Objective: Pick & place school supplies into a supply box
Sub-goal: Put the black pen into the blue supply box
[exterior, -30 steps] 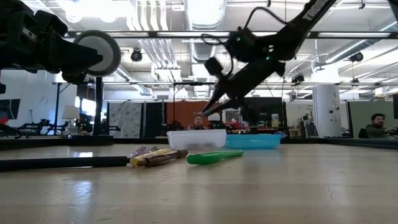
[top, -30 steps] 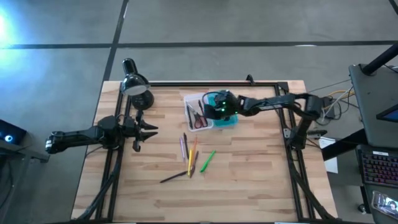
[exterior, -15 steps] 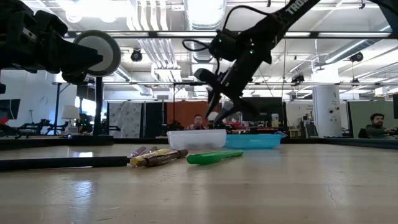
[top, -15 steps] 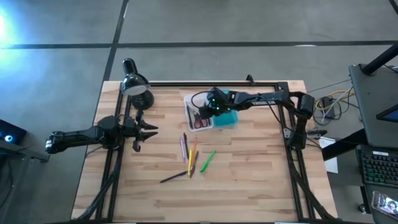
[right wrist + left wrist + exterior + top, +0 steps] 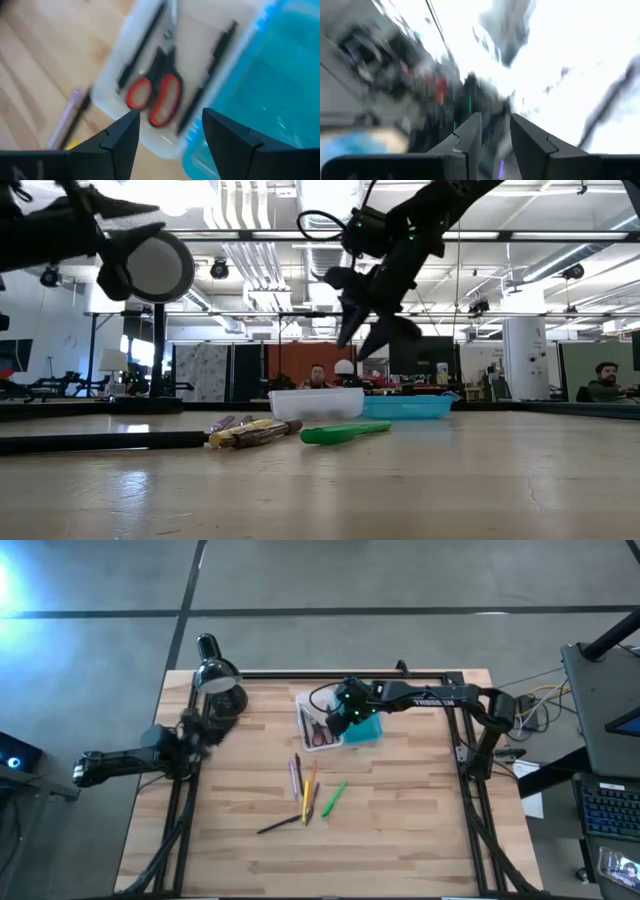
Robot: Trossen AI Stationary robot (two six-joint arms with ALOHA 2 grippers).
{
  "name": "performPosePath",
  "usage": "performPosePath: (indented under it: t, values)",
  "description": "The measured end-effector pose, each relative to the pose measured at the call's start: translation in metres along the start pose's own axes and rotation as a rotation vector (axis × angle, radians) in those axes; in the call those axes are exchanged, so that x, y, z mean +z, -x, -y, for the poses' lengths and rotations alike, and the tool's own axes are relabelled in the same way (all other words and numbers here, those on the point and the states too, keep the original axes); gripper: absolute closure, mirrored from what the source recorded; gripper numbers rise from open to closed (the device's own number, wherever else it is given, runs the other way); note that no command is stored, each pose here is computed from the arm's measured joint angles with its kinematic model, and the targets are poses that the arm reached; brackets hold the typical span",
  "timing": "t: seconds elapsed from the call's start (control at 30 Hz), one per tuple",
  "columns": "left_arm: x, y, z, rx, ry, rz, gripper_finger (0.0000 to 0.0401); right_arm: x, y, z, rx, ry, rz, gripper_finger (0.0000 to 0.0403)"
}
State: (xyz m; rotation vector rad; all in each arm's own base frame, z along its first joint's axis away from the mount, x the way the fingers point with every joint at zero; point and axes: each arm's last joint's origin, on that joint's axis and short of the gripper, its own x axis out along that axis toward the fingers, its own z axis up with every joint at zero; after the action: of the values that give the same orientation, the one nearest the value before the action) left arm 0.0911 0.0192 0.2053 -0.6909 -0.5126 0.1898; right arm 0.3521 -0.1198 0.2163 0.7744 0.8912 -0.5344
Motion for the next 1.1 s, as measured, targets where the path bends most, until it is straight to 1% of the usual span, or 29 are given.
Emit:
performPosePath:
  t: [0.03, 0.1, 0.13, 0.23, 0.3, 0.33, 0.4, 0.43, 0.47, 0.5, 0.53, 0.63, 0.67, 0.73, 0.77, 0.83, 0.93, 1.0, 1.03, 1.1]
  values:
    - [0.005, 0.0, 0.002, 0.007, 0.068, 0.079, 0.0314, -0.002, 0.001, 0.002, -0.018, 0.001, -0.021, 0.0198]
    - [0.012, 0.001, 0.005, -0.004, 0.222, 0.18, 0.0314, -0.005, 0.002, 0.004, -0.04, 0.008, -0.05, 0.0197]
    - [0.015, 0.002, 0.006, 0.0, 0.265, 0.225, 0.0314, -0.006, 0.002, 0.004, -0.043, 0.011, -0.055, 0.0197]
    - [0.021, 0.004, 0.003, 0.104, 0.32, 0.376, 0.0314, -0.007, 0.003, 0.004, -0.048, 0.024, -0.063, 0.0197]
    - [0.022, 0.003, 0.005, 0.087, 0.409, 0.393, 0.0314, -0.007, 0.004, 0.004, -0.045, 0.034, -0.063, 0.0197]
    - [0.022, 0.002, 0.006, 0.061, 0.446, 0.365, 0.0314, -0.007, 0.004, 0.004, -0.042, 0.037, -0.064, 0.0197]
    - [0.014, -0.001, 0.006, 0.008, 0.434, 0.204, 0.0314, -0.007, 0.005, 0.004, -0.043, 0.057, -0.067, 0.0197]
    - [0.01, -0.004, 0.006, 0.009, 0.445, 0.116, 0.0314, -0.007, 0.006, 0.004, -0.043, 0.076, -0.068, 0.0197]
    - [0.007, -0.007, 0.005, 0.041, 0.467, 0.04, 0.0314, -0.007, 0.006, 0.004, -0.041, 0.098, -0.068, 0.0197]
    - [0.003, -0.009, 0.005, 0.102, 0.469, -0.049, 0.0314, -0.007, 0.007, 0.004, -0.044, 0.119, -0.074, 0.0197]
    - [-0.001, -0.012, 0.005, 0.181, 0.447, -0.158, 0.0314, -0.008, 0.007, 0.005, -0.05, 0.141, -0.085, 0.0197]
    - [-0.011, -0.011, 0.005, 0.446, 0.315, -0.559, 0.0318, -0.011, 0.009, 0.007, -0.065, 0.2, -0.115, 0.0197]
    - [-0.013, -0.01, 0.006, 0.511, 0.261, -0.671, 0.0319, -0.012, 0.01, 0.008, -0.074, 0.215, -0.127, 0.0197]
    - [-0.013, -0.012, 0.012, 0.577, 0.18, -0.826, 0.032, -0.014, 0.012, 0.009, -0.084, 0.23, -0.145, 0.0197]
    - [-0.013, -0.015, 0.017, 0.581, 0.154, -0.876, 0.032, -0.015, 0.013, 0.009, -0.088, 0.241, -0.154, 0.0197]
    - [-0.013, -0.024, 0.028, 0.537, 0.141, -0.934, 0.0321, -0.016, 0.016, 0.01, -0.093, 0.27, -0.17, 0.0197]
    - [-0.019, -0.039, 0.05, 0.415, 0.129, -0.982, 0.0321, -0.017, 0.019, 0.011, -0.096, 0.323, -0.182, 0.0197]
    - [-0.03, -0.046, 0.068, 0.337, 0.089, -1.024, 0.0321, -0.018, 0.02, 0.011, -0.101, 0.369, -0.187, 0.0197]
    - [-0.038, -0.047, 0.077, 0.315, 0.063, -1.057, 0.0321, -0.018, 0.02, 0.012, -0.113, 0.392, -0.185, 0.0197]
    - [-0.059, -0.046, 0.093, 0.34, -0.009, -1.126, 0.0321, -0.018, 0.02, 0.013, -0.133, 0.427, -0.18, 0.0197]
